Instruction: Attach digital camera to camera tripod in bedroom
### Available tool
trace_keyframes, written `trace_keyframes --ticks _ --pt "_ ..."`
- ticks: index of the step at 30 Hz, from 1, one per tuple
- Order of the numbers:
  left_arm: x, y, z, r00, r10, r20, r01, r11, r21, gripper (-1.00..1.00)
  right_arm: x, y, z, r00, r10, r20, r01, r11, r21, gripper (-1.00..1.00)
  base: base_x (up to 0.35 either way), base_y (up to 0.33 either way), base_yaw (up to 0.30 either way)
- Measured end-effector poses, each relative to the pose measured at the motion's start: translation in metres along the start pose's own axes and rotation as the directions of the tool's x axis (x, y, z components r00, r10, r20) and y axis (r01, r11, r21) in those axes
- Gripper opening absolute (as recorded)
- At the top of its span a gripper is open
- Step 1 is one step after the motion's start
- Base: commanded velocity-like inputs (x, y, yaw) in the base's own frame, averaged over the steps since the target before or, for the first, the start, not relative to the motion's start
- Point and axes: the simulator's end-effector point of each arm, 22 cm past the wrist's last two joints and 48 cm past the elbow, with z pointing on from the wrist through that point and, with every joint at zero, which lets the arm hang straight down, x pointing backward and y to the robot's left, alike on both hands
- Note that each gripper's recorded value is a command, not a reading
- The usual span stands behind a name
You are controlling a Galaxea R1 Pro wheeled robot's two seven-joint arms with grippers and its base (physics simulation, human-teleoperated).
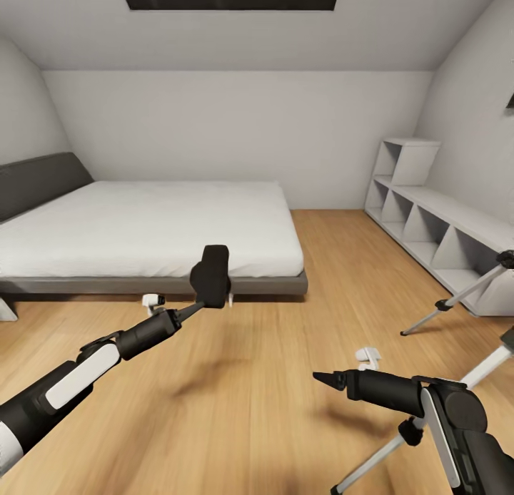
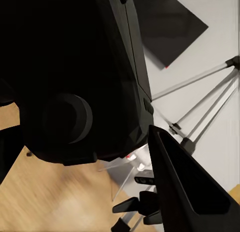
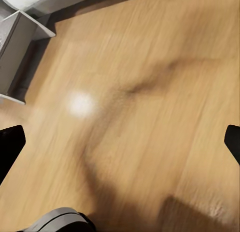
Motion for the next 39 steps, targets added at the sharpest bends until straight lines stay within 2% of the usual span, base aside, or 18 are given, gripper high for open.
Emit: trace_keyframes --ticks 21,39 --pt "-0.023 -0.045 0.004 0.997 0.067 0.022 -0.068 0.997 0.041 -1.0 -0.021 0.026 -0.021 0.997 -0.061 0.054 0.062 0.998 -0.003 1.0 0.0 0.0 0.0" --pt "-0.04 -0.069 0.002 0.993 0.109 0.048 -0.111 0.993 0.043 -1.0 -0.037 0.048 -0.04 0.989 -0.111 0.099 0.111 0.994 0.005 1.0 0.0 0.0 0.0"
